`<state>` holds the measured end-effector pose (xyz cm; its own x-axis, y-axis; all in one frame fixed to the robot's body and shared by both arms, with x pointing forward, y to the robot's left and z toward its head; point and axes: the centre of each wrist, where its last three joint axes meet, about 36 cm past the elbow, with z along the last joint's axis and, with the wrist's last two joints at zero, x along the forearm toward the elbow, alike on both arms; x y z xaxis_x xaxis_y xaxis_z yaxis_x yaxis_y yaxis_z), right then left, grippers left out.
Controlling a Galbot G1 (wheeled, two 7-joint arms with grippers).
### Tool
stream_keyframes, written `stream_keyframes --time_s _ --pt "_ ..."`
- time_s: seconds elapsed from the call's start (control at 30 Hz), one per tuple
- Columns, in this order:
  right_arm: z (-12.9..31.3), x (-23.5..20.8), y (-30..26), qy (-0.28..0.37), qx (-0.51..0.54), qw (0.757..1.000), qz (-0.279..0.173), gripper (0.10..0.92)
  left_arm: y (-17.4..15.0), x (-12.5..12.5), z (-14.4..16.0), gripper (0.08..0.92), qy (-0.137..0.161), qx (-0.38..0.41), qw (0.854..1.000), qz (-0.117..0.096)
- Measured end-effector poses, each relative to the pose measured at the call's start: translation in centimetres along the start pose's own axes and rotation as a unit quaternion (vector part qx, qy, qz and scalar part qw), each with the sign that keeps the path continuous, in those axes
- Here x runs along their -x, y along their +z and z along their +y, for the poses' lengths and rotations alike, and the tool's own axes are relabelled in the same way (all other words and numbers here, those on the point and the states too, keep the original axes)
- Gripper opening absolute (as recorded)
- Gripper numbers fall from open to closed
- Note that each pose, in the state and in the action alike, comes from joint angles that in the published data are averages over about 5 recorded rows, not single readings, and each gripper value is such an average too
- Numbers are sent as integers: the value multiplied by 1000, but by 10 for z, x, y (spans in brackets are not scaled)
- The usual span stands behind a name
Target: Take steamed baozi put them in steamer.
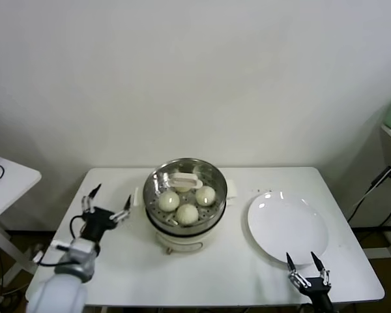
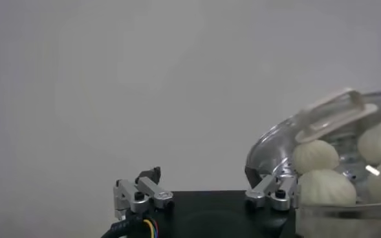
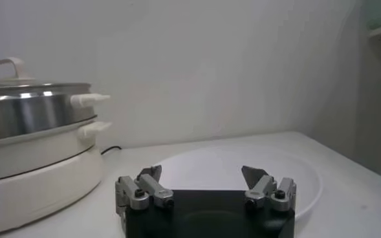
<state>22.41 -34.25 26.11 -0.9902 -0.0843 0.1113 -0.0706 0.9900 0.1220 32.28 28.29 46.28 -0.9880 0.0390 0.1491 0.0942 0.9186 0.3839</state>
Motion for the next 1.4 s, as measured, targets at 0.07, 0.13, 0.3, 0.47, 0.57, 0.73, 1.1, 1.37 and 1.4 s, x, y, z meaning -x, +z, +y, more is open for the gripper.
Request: stream_keyframes --time_s 0.07,0.13,0.3,0.47,0.57,0.73,1.1,1.37,1.4 --pt "1 0 1 -1 -1 1000 0 823 12 -8 7 823 -4 -41 999 4" --pt "1 -1 1 -2 -3 1000 -1 823 24 -15 12 823 -8 -75 997 7" --pt "4 -1 1 -4 -5 1000 -3 823 53 -33 13 823 -20 -137 990 7" --pt "7 -2 2 -4 -7 1000 -4 823 74 -46 10 823 -37 -174 984 1" --pt "7 -3 2 -5 -8 1000 -3 823 83 -51 8 823 -46 -191 981 -3" --pt "7 -3 2 -5 -11 1000 -3 823 96 -57 6 823 -58 -212 976 -4" --pt "8 -3 3 -6 -10 1000 1 823 117 -68 -3 823 -72 -231 970 -1" --pt "9 -1 1 -8 -10 1000 1 823 123 -73 -9 823 -77 -236 969 2" --pt "9 -1 1 -8 -11 1000 1 823 124 -74 -9 823 -77 -235 969 2"
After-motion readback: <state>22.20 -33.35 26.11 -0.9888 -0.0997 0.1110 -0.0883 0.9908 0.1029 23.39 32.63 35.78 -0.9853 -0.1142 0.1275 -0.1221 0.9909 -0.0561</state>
